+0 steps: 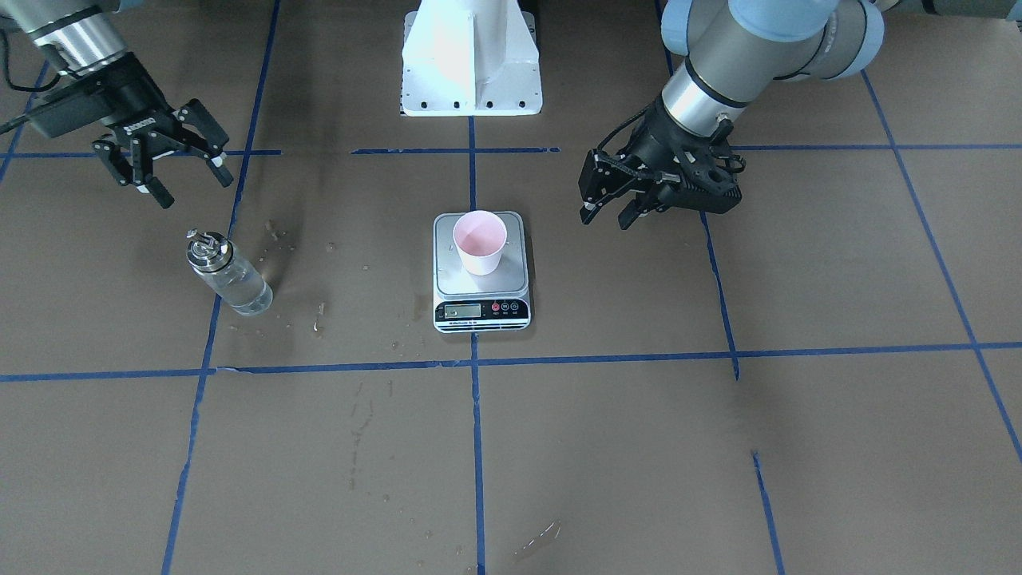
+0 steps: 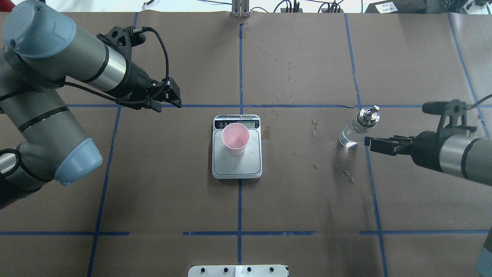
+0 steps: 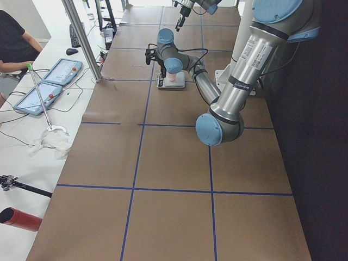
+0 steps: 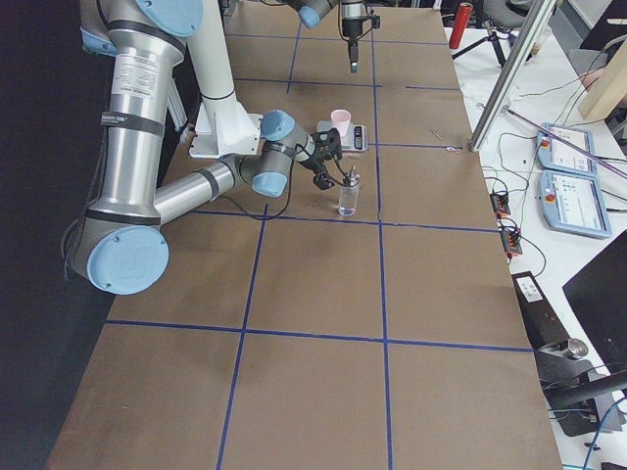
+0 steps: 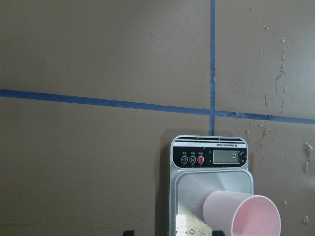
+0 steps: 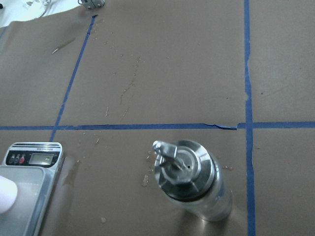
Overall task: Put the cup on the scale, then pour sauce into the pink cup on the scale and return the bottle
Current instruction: 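Withdraw the left gripper while the right gripper reaches toward the glass bottle, then grasp the glass sauce bottle with the right gripper and lift it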
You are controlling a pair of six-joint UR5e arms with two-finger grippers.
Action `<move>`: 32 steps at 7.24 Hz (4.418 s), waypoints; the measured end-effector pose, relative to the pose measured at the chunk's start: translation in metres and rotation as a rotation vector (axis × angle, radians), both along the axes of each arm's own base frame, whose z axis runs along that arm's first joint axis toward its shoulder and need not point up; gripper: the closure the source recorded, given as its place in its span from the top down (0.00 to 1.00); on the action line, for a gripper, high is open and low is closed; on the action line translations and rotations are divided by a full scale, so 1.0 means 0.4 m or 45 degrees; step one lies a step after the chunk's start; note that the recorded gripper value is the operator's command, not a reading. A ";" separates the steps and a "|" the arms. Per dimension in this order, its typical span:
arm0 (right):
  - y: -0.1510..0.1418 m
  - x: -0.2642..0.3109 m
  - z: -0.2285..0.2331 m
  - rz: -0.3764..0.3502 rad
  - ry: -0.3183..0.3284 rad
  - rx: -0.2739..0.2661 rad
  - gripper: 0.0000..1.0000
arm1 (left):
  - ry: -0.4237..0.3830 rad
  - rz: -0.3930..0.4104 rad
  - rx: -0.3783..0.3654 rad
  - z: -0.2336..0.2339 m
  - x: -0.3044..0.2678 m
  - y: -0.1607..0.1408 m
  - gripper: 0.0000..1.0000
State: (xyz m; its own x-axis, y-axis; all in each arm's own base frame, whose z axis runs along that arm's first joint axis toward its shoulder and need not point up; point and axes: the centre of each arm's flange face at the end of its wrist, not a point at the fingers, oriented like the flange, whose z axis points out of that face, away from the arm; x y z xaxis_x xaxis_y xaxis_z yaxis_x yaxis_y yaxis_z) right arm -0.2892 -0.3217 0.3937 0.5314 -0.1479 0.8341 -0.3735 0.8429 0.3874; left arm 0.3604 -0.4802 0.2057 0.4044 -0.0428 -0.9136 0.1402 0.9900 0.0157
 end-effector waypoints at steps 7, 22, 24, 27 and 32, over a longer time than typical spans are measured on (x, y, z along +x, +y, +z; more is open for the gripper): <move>0.146 -0.312 0.129 0.592 0.169 0.278 1.00 | -0.218 0.066 0.274 0.241 -0.225 -0.066 0.66; -0.070 -0.365 0.172 0.767 0.238 0.300 0.99 | -0.260 0.079 0.297 0.273 -0.246 -0.069 0.68; -0.086 -0.357 0.188 0.769 0.271 0.310 0.99 | -0.261 0.079 0.297 0.273 -0.246 -0.069 0.68; -0.125 -0.347 0.206 0.776 0.301 0.299 0.99 | -0.261 0.078 0.296 0.273 -0.247 -0.069 0.68; -0.148 -0.371 0.198 0.765 0.322 0.314 0.00 | -0.255 0.072 0.304 0.262 -0.256 -0.065 0.68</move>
State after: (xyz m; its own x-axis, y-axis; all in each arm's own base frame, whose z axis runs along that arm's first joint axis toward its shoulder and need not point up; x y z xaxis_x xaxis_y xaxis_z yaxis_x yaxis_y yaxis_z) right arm -0.4378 -0.3809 0.4730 0.7540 0.0632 0.6538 -0.6207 0.3945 0.6776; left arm 0.2578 -0.5060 0.3106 0.5729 0.1910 -0.7970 0.0559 0.9611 0.2706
